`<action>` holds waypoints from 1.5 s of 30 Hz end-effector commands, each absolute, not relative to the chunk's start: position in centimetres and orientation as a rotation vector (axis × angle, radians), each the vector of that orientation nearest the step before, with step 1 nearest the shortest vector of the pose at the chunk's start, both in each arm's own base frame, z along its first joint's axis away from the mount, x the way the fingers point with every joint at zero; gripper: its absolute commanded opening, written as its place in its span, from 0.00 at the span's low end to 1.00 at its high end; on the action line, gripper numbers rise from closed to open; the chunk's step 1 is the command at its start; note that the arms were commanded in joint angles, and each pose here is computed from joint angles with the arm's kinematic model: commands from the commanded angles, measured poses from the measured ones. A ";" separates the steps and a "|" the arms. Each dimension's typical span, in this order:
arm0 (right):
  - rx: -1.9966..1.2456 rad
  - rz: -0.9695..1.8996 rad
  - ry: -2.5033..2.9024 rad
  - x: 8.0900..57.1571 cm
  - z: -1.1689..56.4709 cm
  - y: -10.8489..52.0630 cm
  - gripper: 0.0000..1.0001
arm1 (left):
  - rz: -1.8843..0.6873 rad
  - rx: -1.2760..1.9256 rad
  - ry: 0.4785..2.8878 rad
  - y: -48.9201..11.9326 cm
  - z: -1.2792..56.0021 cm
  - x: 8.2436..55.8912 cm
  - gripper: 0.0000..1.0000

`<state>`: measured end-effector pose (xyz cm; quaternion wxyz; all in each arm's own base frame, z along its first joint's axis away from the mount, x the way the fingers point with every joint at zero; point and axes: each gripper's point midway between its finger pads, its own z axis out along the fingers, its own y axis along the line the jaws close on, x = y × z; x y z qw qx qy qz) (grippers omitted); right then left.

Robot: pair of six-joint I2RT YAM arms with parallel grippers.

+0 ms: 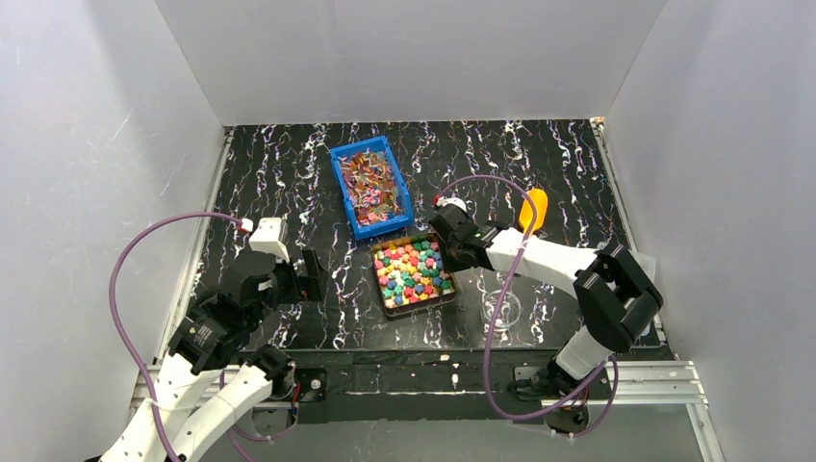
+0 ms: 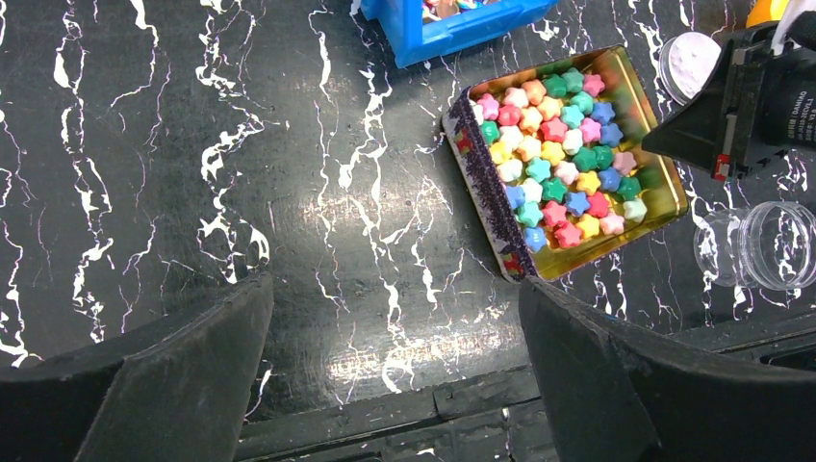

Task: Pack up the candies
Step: Adjust the storage box at the center of the board.

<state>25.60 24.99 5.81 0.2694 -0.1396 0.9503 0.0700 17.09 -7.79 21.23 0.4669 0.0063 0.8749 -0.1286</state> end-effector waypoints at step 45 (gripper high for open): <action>0.055 0.132 2.457 38.6 10.0 17.2 0.01 | -0.284 0.018 2.181 -7.5 20.5 17.0 0.99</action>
